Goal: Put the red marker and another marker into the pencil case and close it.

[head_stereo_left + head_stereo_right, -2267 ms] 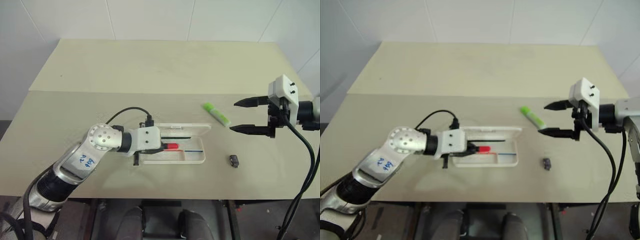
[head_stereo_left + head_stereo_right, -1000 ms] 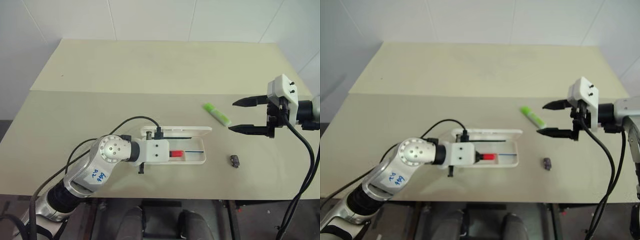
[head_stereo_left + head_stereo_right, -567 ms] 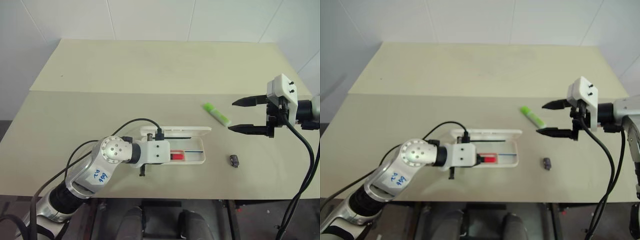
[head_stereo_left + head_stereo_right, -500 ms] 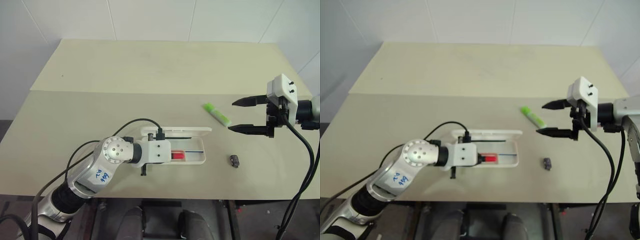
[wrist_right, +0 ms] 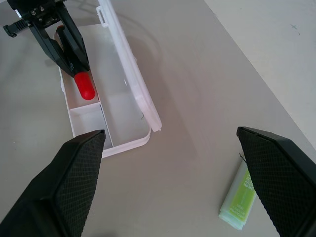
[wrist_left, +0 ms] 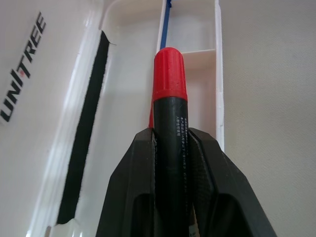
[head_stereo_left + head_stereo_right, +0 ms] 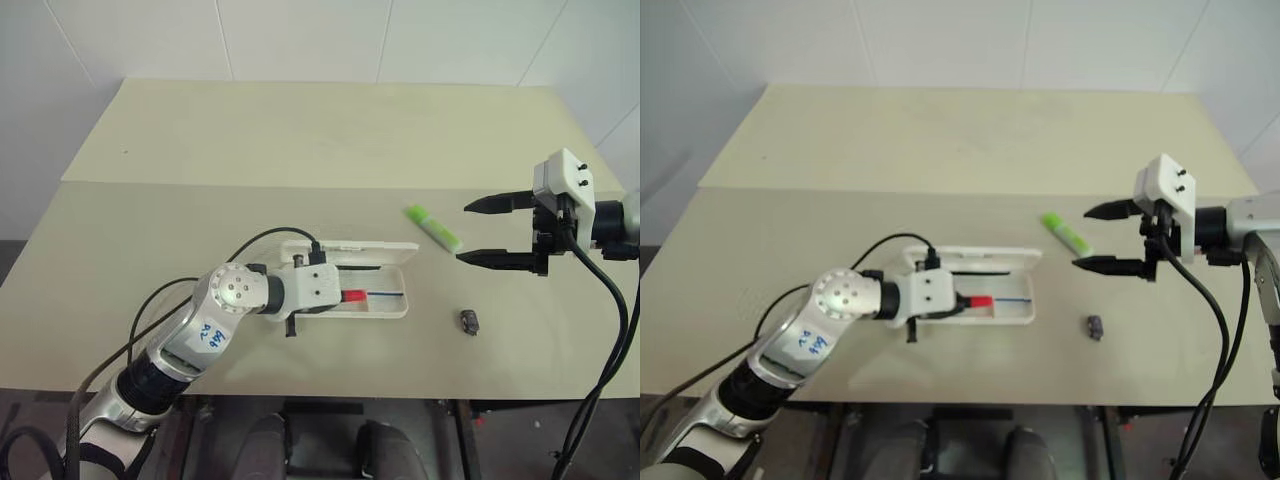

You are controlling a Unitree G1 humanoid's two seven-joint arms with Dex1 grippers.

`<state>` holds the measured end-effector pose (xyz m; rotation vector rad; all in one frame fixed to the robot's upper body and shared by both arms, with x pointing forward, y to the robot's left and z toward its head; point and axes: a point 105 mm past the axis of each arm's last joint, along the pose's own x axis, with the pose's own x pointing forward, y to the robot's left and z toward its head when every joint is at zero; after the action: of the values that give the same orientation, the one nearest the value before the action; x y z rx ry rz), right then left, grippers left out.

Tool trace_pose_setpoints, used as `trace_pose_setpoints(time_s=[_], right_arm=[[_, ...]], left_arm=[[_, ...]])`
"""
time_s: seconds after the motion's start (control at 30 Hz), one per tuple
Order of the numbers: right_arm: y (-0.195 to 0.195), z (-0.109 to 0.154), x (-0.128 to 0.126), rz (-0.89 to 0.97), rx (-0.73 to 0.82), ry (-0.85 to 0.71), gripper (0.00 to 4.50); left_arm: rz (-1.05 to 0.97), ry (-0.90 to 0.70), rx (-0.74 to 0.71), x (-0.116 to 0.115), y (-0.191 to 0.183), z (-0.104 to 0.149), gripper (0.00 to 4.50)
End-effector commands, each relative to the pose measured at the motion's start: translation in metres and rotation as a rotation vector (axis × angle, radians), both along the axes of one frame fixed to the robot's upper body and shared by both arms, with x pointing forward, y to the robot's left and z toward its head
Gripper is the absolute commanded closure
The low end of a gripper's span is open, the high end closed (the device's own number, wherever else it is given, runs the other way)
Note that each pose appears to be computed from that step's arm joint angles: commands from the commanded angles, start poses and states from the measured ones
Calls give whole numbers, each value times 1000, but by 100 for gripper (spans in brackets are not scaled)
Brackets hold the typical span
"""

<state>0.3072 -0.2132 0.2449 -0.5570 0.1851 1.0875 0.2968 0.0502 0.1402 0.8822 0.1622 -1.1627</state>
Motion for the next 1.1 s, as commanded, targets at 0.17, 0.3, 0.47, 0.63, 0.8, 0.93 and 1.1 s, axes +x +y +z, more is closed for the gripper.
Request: trace_pose_setpoints(time_s=[0.17, 0.3, 0.47, 0.63, 0.8, 0.93, 1.1], right_arm=[[1, 10, -3, 10, 4, -43, 0], [1, 10, -2, 11, 5, -43, 0], [2, 10, -2, 14, 7, -43, 0], [2, 10, -3, 12, 6, -43, 0], [1, 10, -4, 9, 7, -43, 0], [1, 10, -5, 8, 7, -43, 0], [2, 10, -4, 10, 8, -42, 0]], left_arm=[[-73, -149, -2, -4, -7, 23, 391], [-63, -188, 32, 2, -4, 20, 391], [-49, -244, 73, 11, -5, 14, 391], [-56, -277, 103, 14, -7, 10, 391], [-52, -286, 115, 16, -8, 8, 391], [-49, -279, 116, 16, -7, 7, 391], [-46, -278, 111, 15, -7, 8, 391]])
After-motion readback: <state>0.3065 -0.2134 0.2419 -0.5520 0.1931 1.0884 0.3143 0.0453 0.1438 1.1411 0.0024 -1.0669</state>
